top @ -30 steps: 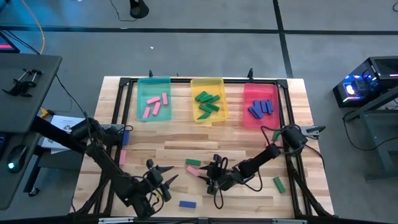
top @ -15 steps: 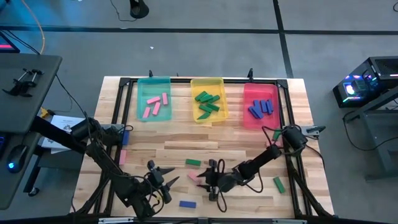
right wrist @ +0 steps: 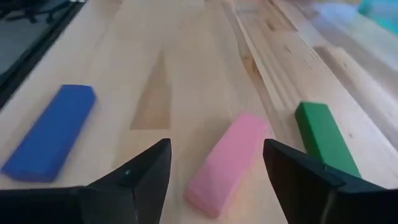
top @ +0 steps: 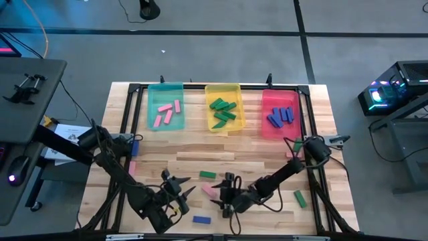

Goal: Sort blocks
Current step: Put the pink wooden block into the blue bin, then move the pink wooden block to the center of the table

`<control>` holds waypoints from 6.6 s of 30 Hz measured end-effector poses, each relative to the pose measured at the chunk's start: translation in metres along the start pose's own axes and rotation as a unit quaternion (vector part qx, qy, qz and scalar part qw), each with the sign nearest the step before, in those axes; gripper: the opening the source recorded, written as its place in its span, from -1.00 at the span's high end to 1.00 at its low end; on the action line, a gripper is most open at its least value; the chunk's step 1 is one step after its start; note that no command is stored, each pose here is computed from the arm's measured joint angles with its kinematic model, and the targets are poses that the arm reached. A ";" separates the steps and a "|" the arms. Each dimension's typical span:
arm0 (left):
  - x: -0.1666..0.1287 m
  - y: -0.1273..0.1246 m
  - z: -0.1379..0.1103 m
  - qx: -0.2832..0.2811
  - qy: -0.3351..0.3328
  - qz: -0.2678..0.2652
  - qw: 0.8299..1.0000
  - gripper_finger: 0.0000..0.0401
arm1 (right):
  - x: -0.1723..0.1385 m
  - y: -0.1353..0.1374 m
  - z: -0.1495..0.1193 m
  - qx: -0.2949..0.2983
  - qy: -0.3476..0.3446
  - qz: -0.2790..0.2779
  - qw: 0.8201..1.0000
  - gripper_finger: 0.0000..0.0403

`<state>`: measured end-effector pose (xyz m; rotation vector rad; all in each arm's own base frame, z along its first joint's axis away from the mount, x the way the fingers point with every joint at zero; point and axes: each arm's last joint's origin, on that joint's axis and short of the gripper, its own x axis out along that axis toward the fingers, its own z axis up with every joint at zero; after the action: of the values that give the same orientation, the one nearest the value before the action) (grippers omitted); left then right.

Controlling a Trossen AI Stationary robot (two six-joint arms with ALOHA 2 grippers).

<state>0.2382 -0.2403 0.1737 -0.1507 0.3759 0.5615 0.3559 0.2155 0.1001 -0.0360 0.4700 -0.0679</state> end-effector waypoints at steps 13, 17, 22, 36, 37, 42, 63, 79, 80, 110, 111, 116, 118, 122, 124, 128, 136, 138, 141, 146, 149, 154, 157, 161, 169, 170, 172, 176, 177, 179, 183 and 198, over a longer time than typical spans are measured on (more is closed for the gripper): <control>0.003 0.000 0.001 0.014 0.004 0.003 1.000 0.13 | 0.016 -0.001 -0.030 0.063 0.033 -0.026 0.997 -0.08; 0.001 -0.001 -0.003 0.040 0.013 -0.005 0.999 0.13 | 0.017 -0.006 -0.033 0.055 0.054 -0.034 0.996 0.34; -0.001 -0.005 -0.020 0.042 0.012 -0.006 0.999 0.13 | 0.013 -0.012 -0.022 0.002 0.066 0.000 0.998 0.65; 0.013 -0.027 -0.014 0.078 0.026 -0.070 0.994 0.08 | -0.056 -0.040 0.030 -0.086 -0.005 0.084 0.993 0.65; 0.017 -0.028 -0.010 0.084 0.023 -0.073 0.994 0.06 | -0.057 -0.039 0.033 -0.085 -0.016 0.092 0.992 0.65; 0.039 -0.033 0.005 0.110 0.026 -0.103 0.988 -0.05 | -0.057 -0.038 0.035 -0.088 -0.025 0.103 0.990 0.65; 0.059 -0.034 0.017 0.123 0.046 -0.149 0.980 0.60 | -0.058 -0.036 0.038 -0.080 -0.037 0.122 0.989 0.63; 0.027 0.057 0.047 0.076 0.116 0.108 0.984 0.61 | -0.068 -0.059 0.021 -0.045 0.075 -0.071 0.994 0.14; 0.026 0.071 0.055 0.075 0.123 0.143 0.979 0.61 | -0.068 -0.059 0.020 -0.050 0.075 -0.075 0.993 0.13; 0.167 0.377 0.091 -0.123 0.430 0.300 0.842 0.54 | -0.072 -0.049 0.021 -0.047 0.059 -0.061 0.995 0.13; 0.167 0.376 0.090 -0.118 0.430 0.304 0.842 0.48 | -0.073 -0.048 0.021 -0.045 0.058 -0.061 0.995 0.13; 0.169 0.377 0.091 -0.120 0.417 0.306 0.847 0.20 | -0.073 -0.048 0.021 -0.034 0.057 -0.061 0.996 0.13; 0.169 0.380 0.091 -0.125 0.416 0.306 0.847 0.12 | -0.073 -0.048 0.022 -0.030 0.052 -0.059 0.996 0.13; 0.167 0.383 0.092 -0.121 0.417 0.306 0.847 0.05 | -0.072 -0.047 0.023 -0.023 0.045 -0.054 0.997 0.13; 0.163 0.383 0.096 -0.119 0.412 0.305 0.850 0.04 | -0.072 -0.047 0.023 -0.014 0.045 -0.051 0.998 0.13; 0.147 0.373 0.114 -0.106 0.372 0.302 0.871 0.03 | -0.074 -0.044 0.023 -0.005 0.046 -0.045 0.998 0.13; 0.089 0.292 0.152 -0.073 0.237 0.180 0.952 0.06 | -0.076 -0.041 0.024 -0.008 0.035 -0.047 0.998 0.13; 0.074 0.263 0.150 -0.063 0.228 0.132 0.963 0.10 | -0.076 -0.041 0.025 -0.015 0.026 -0.050 0.998 0.13; 0.055 0.221 0.135 -0.046 0.248 0.076 0.965 0.19 | -0.074 -0.042 0.029 -0.033 0.014 -0.053 0.998 0.13; 0.028 0.171 0.094 -0.055 0.341 0.063 0.936 0.36 | -0.072 -0.043 0.033 -0.050 -0.001 -0.052 0.997 0.13; 0.011 0.156 0.066 -0.062 0.439 0.112 0.889 0.47 | -0.071 -0.045 0.034 -0.057 -0.002 -0.053 0.997 0.13; -0.009 0.151 0.032 -0.030 0.595 0.253 0.762 0.68 | -0.070 -0.047 0.034 -0.064 -0.001 -0.056 0.996 0.13; -0.007 0.146 0.022 -0.009 0.621 0.281 0.731 0.81 | -0.069 -0.048 0.035 -0.070 0.000 -0.058 0.996 0.13; 0.006 0.141 0.010 0.033 0.643 0.282 0.711 0.97 | -0.069 -0.049 0.035 -0.070 0.000 -0.059 0.996 0.13; 0.033 0.143 -0.010 0.128 0.708 0.282 0.635 1.00 | -0.069 -0.048 0.035 -0.068 0.001 -0.053 0.996 0.13; 0.037 0.143 -0.013 0.133 0.719 0.275 0.625 1.00 | -0.069 -0.048 0.035 -0.068 0.002 -0.051 0.996 0.13; 0.042 0.145 -0.022 0.146 0.737 0.260 0.607 1.00 | -0.069 -0.048 0.035 -0.067 0.002 -0.049 0.997 0.13; 0.044 0.153 -0.041 0.163 0.768 0.245 0.569 1.00 | -0.069 -0.048 0.035 -0.066 0.004 -0.042 0.997 0.13; 0.043 0.155 -0.043 0.168 0.770 0.248 0.563 1.00 | -0.069 -0.047 0.035 -0.066 0.004 -0.040 0.997 0.13; 0.043 0.159 -0.046 0.169 0.771 0.248 0.562 1.00 | -0.069 -0.047 0.034 -0.067 0.004 -0.036 0.997 0.13; 0.042 0.167 -0.056 0.152 0.779 0.214 0.569 1.00 | -0.069 -0.047 0.034 -0.067 0.004 -0.036 0.997 0.13; 0.057 0.119 -0.008 0.116 0.678 0.129 0.714 1.00 | -0.068 -0.048 0.036 -0.065 0.000 -0.038 0.997 0.13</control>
<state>0.2156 -0.1147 0.1399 -0.2558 1.9449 0.5913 0.3087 0.1732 0.1651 -0.1809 0.4734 -0.1120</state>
